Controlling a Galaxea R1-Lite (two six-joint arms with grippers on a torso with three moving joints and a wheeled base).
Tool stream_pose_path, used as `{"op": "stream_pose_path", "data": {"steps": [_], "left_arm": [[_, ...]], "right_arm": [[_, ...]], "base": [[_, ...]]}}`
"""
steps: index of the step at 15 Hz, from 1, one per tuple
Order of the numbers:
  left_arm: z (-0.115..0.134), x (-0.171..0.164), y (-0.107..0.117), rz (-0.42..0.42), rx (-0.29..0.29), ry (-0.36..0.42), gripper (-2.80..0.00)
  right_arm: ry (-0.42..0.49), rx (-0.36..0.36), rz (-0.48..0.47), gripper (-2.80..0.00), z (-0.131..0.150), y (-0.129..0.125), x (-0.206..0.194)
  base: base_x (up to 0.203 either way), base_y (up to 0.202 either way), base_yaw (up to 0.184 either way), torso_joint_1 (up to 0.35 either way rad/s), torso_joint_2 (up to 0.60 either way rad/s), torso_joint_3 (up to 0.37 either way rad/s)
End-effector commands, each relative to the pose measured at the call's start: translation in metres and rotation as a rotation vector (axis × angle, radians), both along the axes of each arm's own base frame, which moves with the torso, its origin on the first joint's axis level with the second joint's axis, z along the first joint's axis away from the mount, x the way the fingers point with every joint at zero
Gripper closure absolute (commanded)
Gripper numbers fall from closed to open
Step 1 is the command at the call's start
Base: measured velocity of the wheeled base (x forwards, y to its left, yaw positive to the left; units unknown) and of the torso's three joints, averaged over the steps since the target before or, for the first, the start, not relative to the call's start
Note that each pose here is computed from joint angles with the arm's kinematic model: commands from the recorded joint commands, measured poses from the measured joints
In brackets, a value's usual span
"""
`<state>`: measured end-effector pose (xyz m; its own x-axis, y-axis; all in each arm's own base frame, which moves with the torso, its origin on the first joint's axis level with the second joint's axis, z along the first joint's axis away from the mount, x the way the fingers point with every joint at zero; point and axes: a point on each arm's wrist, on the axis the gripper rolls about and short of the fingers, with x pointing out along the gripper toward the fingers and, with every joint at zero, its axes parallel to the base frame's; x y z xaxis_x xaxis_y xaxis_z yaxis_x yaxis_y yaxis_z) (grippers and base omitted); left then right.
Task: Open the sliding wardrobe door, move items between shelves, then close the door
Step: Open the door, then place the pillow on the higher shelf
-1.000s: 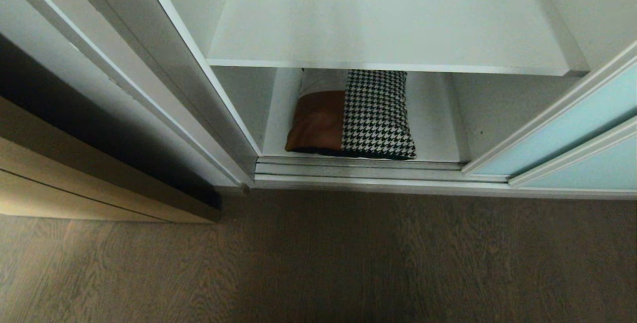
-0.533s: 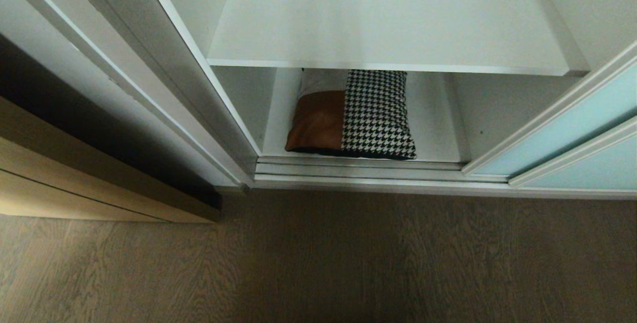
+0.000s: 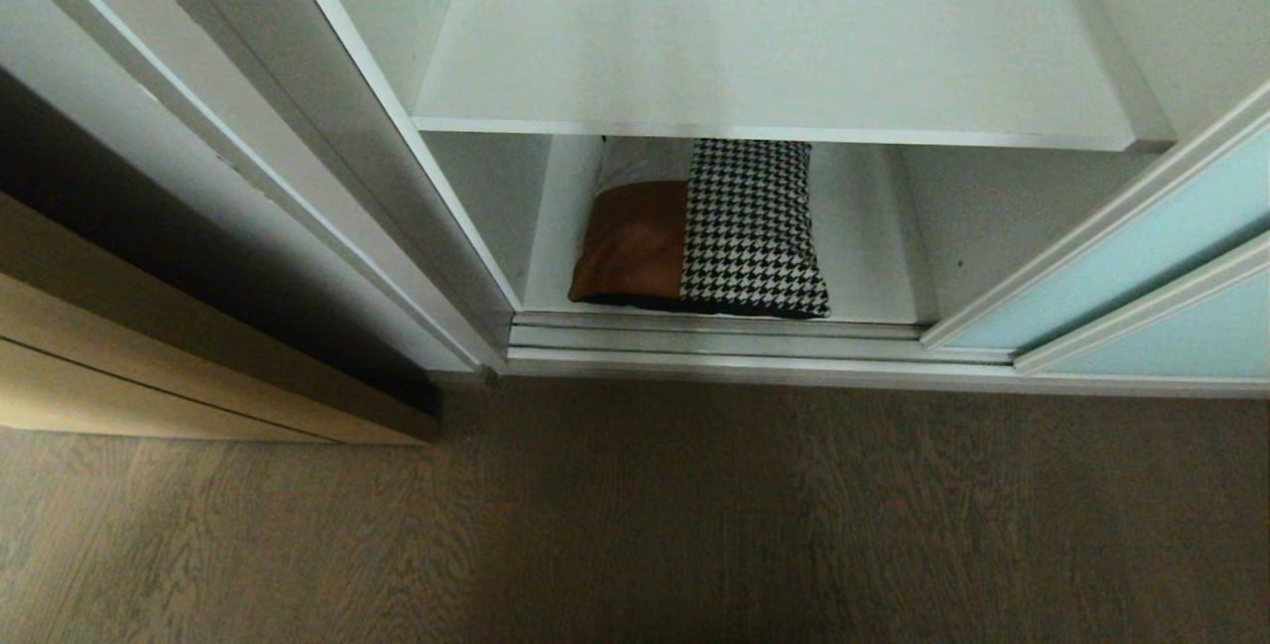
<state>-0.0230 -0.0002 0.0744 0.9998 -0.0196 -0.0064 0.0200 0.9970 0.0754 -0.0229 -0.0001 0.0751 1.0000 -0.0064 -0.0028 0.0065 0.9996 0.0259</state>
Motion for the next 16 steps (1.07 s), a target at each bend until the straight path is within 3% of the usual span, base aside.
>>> {"op": "stream_pose_path", "data": {"steps": [1,4,13,16], "left_arm": [[-0.0004,0.0002,0.0000,0.000,0.002,0.004,0.00],[-0.0003,0.0002,0.0000,0.000,0.003,0.003,0.00],[-0.0003,0.0002,0.0000,-0.002,0.003,0.003,0.00],[-0.0003,0.0002,0.0000,0.001,-0.010,0.003,0.00]], "right_arm": [[-0.001,0.000,-0.001,0.00,0.0000,0.0000,-0.0001],[0.000,0.000,0.000,0.00,-0.0003,0.0000,0.0000],[0.000,0.000,-0.001,0.00,-0.0004,0.0000,0.0001],[-0.001,0.000,-0.001,0.00,0.0000,0.0000,-0.0001]], "base": [[0.000,0.000,0.000,0.000,0.00,0.000],[0.000,0.000,0.000,0.000,0.00,0.000],[0.183,0.000,0.000,0.003,0.00,0.003],[0.022,0.000,0.001,0.002,0.00,0.000]]}}
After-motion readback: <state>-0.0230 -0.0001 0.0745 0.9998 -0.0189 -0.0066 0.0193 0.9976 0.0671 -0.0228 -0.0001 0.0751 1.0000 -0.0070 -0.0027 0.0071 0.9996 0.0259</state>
